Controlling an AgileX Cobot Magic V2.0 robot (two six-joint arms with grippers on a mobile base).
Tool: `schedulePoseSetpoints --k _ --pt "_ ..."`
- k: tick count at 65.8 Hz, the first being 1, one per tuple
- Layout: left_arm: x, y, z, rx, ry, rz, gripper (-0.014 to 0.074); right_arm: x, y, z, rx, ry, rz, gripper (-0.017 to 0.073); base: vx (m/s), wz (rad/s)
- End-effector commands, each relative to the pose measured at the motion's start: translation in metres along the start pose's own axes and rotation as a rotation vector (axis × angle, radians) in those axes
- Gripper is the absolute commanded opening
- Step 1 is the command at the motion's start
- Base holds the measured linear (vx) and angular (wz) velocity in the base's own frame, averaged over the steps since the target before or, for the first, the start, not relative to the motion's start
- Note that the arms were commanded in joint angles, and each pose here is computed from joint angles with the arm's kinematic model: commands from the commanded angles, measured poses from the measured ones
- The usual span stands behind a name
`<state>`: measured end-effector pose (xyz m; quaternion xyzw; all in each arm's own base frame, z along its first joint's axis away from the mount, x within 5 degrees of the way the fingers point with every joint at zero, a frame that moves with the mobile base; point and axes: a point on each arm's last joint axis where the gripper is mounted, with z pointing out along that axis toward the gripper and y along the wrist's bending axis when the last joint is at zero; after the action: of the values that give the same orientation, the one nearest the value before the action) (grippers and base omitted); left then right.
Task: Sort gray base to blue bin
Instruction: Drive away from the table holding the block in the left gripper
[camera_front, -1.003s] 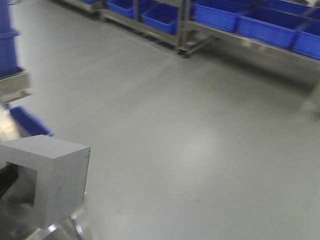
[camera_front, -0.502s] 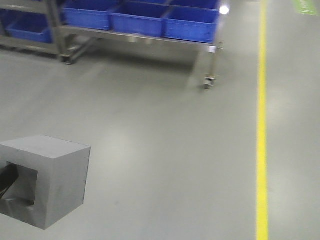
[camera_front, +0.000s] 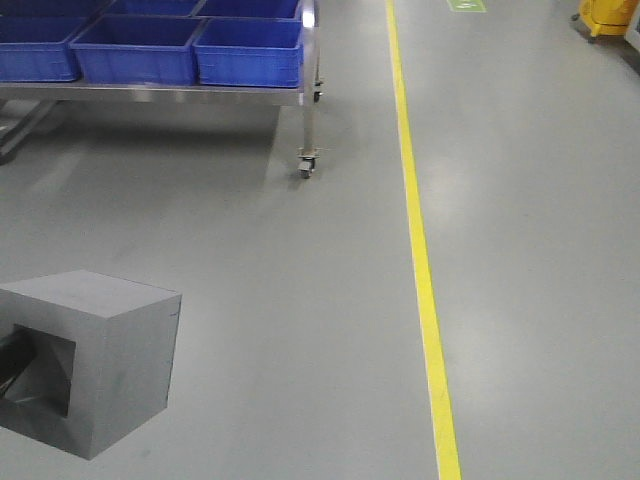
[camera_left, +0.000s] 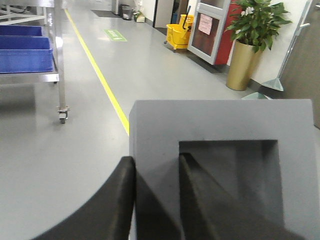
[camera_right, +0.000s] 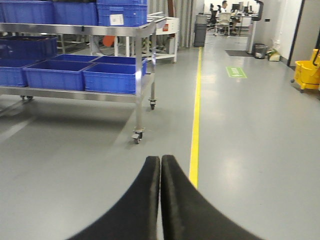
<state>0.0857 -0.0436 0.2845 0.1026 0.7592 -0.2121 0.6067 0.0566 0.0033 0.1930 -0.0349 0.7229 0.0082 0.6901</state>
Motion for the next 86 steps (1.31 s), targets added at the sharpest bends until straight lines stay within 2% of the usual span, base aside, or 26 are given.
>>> schedulePoseSetpoints --k 1,28,86 --pt "-0.0192 -0.0044 -0.0025 0.033 -0.133 -0.012 -0.0006 -0.003 0.0 -0.0004 0.001 -0.075 -0.016 -0.0009 0.19 -0.24" --pt "-0.0192 -0.0044 -0.0025 0.033 -0.133 -0.012 -0.0006 -0.003 0.0 -0.0004 0.001 -0.075 -0.016 -0.0009 0.27 -0.16" --pt "-0.0192 -0.0044 -0.0025 0.033 -0.133 -0.012 -0.0006 -0.003 0.0 -0.0004 0.001 -0.075 -0.016 -0.0009 0.39 0.02"
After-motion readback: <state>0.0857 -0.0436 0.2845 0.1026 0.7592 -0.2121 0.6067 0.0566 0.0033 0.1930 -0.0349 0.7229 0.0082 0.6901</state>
